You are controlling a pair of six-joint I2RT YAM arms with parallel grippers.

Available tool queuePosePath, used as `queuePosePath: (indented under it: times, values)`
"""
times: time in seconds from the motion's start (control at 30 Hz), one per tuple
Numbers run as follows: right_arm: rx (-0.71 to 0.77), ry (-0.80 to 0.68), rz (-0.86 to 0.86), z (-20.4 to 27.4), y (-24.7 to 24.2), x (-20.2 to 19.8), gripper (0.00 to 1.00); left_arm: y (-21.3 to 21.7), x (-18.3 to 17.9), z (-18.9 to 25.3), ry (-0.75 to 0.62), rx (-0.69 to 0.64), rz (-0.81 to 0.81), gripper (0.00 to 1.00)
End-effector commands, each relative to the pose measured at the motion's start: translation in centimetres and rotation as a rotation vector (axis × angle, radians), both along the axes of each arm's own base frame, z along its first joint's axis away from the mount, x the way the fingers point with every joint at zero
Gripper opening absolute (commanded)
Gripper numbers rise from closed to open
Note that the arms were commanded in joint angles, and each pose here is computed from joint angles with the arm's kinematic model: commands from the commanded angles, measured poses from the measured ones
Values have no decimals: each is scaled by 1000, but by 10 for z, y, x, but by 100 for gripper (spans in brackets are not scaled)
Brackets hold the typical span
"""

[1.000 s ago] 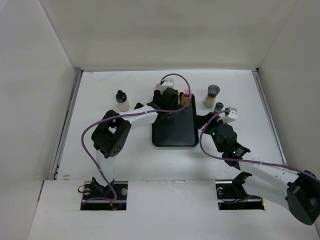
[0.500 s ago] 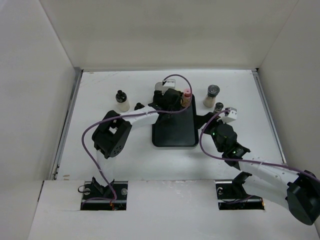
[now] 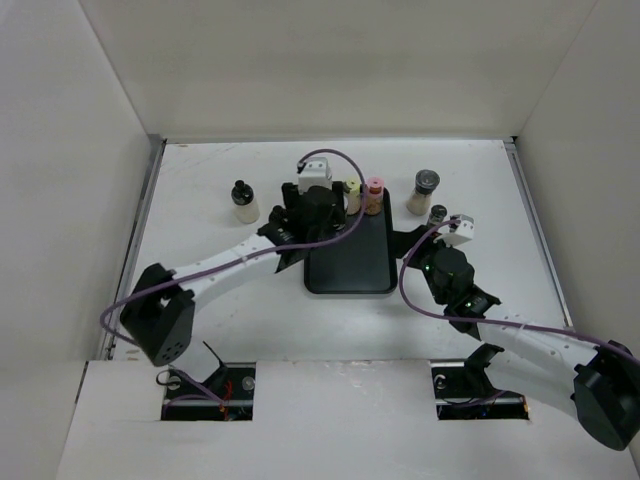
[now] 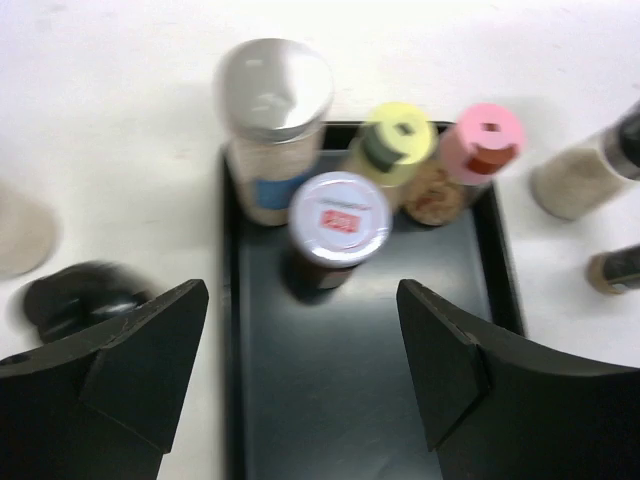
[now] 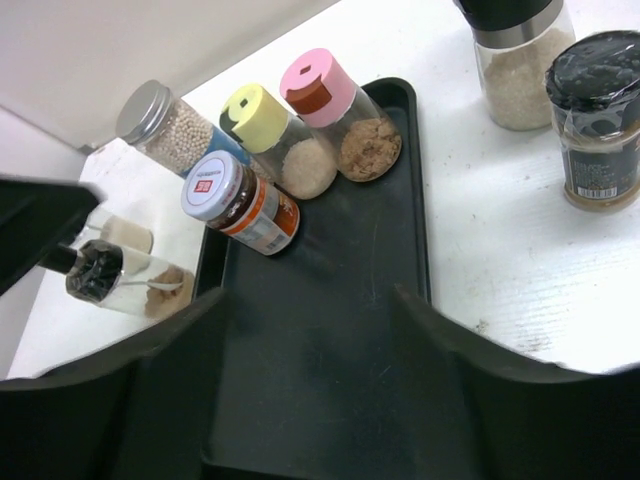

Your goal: Organize the condiment bottles

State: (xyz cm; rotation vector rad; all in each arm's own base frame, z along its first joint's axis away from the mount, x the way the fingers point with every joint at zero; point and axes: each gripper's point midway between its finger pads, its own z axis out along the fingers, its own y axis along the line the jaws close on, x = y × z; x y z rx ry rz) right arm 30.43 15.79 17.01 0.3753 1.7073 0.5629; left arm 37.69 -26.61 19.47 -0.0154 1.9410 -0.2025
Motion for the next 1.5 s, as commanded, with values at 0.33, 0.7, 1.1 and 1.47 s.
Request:
queuePosePath:
  times: [0.33, 0.7, 1.1, 1.47]
  values:
    - [23, -24, 20, 6, 9, 8, 80, 100, 10, -27, 61, 31, 195, 86]
    - [13, -12, 48, 4, 16, 9, 81, 109, 35, -64, 103, 58, 240, 77]
    - [93, -126, 48, 36, 7, -3, 88, 93, 17, 19, -38, -22, 180, 30]
    - [185, -181, -201, 47, -60, -16, 64, -49, -6, 79, -114, -133, -164, 30]
